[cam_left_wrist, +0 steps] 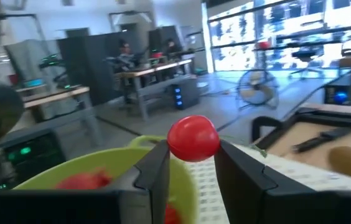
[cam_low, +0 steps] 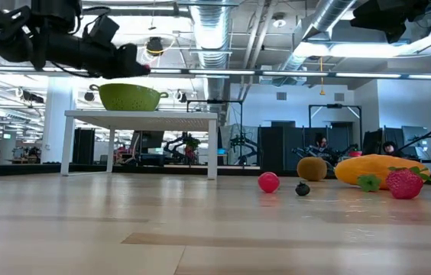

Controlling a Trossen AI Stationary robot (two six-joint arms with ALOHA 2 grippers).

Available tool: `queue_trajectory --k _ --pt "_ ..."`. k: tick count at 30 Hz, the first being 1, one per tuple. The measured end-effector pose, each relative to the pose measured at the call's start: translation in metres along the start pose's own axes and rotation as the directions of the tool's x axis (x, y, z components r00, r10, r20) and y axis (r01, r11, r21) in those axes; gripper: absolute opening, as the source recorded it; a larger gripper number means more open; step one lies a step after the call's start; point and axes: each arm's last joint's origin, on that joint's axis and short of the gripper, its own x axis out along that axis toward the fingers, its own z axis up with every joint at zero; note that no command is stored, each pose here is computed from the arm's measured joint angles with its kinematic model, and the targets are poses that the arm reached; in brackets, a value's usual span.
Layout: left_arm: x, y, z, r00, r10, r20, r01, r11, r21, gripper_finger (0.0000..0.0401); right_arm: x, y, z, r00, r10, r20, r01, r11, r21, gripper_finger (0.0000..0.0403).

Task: Pick & Place Fruit
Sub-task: Put the red cherry into the green strainer bowl on the shelf

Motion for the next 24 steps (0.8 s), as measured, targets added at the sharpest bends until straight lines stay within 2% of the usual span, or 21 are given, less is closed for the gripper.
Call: queue_trajectory --k 8,15,24 --pt "0.001 0.013 -0.010 0.988 0.149 -0.048 -0.148 0.989 0.021 0.0111 0.000 0.000 0.000 1.000 0.000 0.000 0.000 1.000 0.000 0.0116" --pt "0.001 0.013 -0.011 0.986 0.157 -0.054 -0.156 0.988 0.023 0.0117 0.000 0.000 0.000 1.000 0.000 0.000 0.000 1.000 0.000 0.0116" --pt "0.001 0.013 -0.011 0.986 0.156 -0.055 -0.155 0.988 0.023 0.0180 0.000 0.000 0.000 1.000 0.000 0.000 0.000 1.000 0.000 0.0116"
